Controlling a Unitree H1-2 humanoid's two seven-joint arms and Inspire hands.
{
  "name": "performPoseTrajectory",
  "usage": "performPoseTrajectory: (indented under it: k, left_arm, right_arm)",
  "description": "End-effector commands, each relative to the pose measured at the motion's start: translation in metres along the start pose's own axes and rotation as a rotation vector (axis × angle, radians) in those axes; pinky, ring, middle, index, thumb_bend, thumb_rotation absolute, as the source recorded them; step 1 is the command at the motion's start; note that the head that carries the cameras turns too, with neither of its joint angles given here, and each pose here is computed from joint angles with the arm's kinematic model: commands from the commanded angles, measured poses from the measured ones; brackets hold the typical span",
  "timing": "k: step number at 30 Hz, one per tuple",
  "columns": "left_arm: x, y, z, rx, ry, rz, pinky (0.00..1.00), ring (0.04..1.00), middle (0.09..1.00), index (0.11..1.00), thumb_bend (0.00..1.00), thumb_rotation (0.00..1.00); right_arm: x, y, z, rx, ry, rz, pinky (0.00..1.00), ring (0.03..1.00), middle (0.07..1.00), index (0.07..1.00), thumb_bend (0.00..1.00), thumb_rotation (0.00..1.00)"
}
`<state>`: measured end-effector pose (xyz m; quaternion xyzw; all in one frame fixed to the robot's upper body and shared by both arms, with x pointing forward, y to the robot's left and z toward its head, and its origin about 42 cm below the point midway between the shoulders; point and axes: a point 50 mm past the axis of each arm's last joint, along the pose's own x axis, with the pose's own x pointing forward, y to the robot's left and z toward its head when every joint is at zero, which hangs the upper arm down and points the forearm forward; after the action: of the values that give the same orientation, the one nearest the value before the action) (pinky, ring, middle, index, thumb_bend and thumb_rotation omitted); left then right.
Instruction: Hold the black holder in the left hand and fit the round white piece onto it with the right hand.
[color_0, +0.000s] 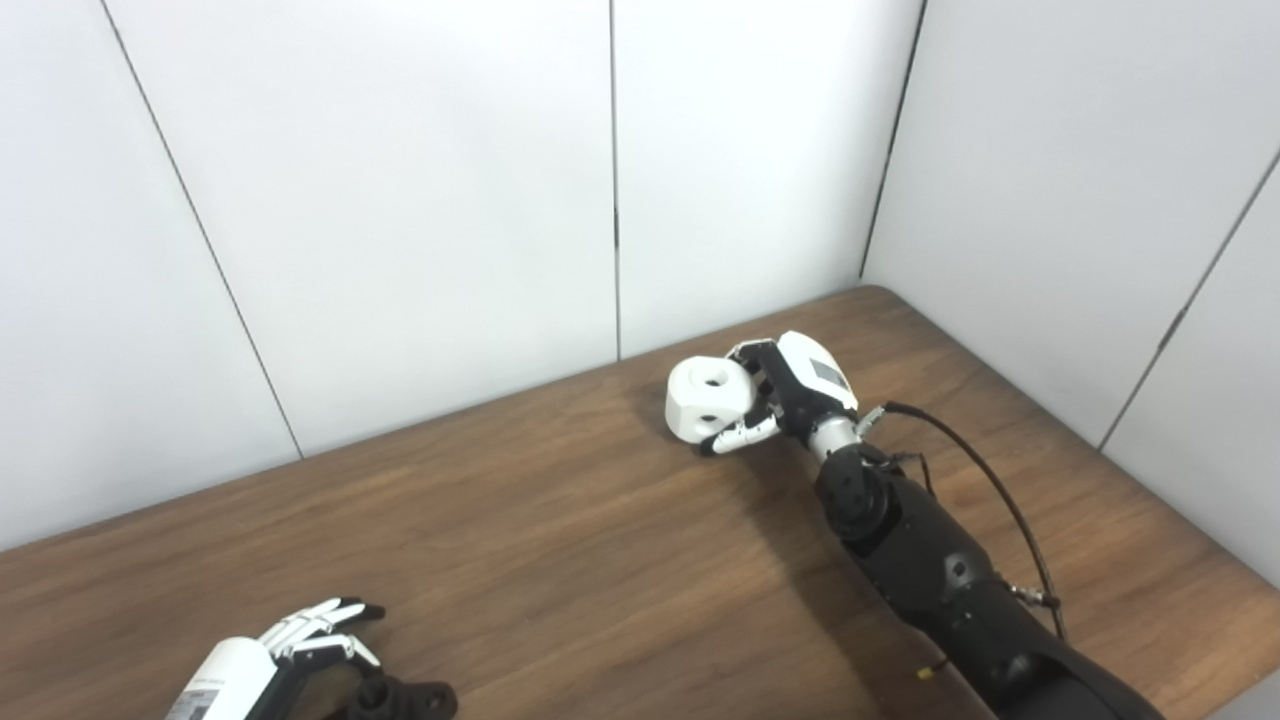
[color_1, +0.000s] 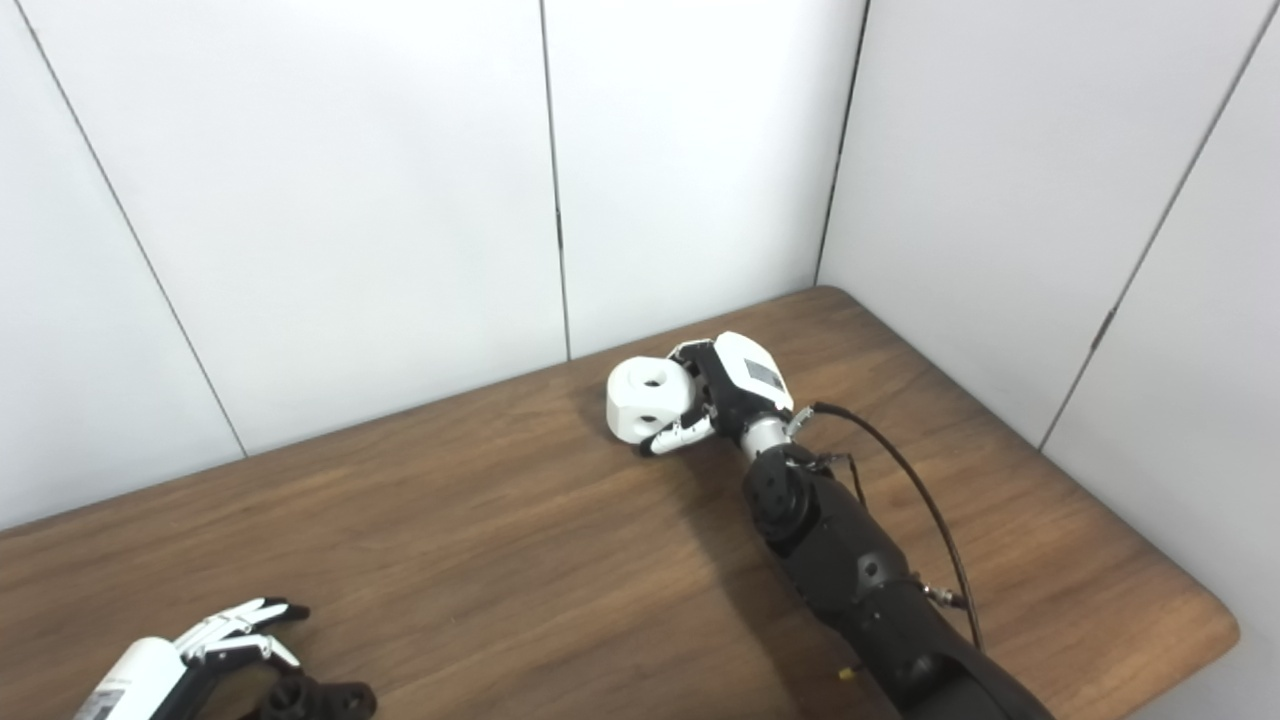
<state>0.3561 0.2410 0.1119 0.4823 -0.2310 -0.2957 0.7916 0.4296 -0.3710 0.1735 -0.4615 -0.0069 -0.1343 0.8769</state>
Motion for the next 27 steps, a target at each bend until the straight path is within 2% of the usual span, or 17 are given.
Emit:
performPoseTrajectory:
  k: [1, 12, 20, 27]
  left_arm:
    - [-0.035, -0.038, -0.008, 0.021, 0.078, -0.214, 0.85, 0.884, 0.832, 0.484, 0.52, 0.05]
    - [-0.03, -0.038, -0.003, 0.019, 0.074, -0.209, 0.83, 0.875, 0.828, 0.484, 0.52, 0.05]
    - [-0.023, -0.041, 0.002, 0.027, 0.083, -0.221, 0.84, 0.886, 0.835, 0.484, 0.52, 0.05]
    - [-0.015, -0.048, 0.005, 0.039, 0.097, -0.228, 0.87, 0.911, 0.856, 0.484, 0.52, 0.05]
  right_arm:
    - [0.007, -0.012, 0.011, -0.009, -0.049, -0.042, 0.62, 0.744, 0.736, 0.483, 0.52, 0.14]
    - [0.004, -0.02, 0.043, -0.015, -0.149, -0.037, 0.61, 0.737, 0.735, 0.483, 0.52, 0.14]
    - [-0.008, -0.02, 0.083, -0.03, -0.264, 0.046, 0.63, 0.739, 0.738, 0.482, 0.52, 0.14]
    - [-0.027, -0.019, 0.107, -0.015, -0.336, 0.121, 0.64, 0.76, 0.743, 0.482, 0.52, 0.14]
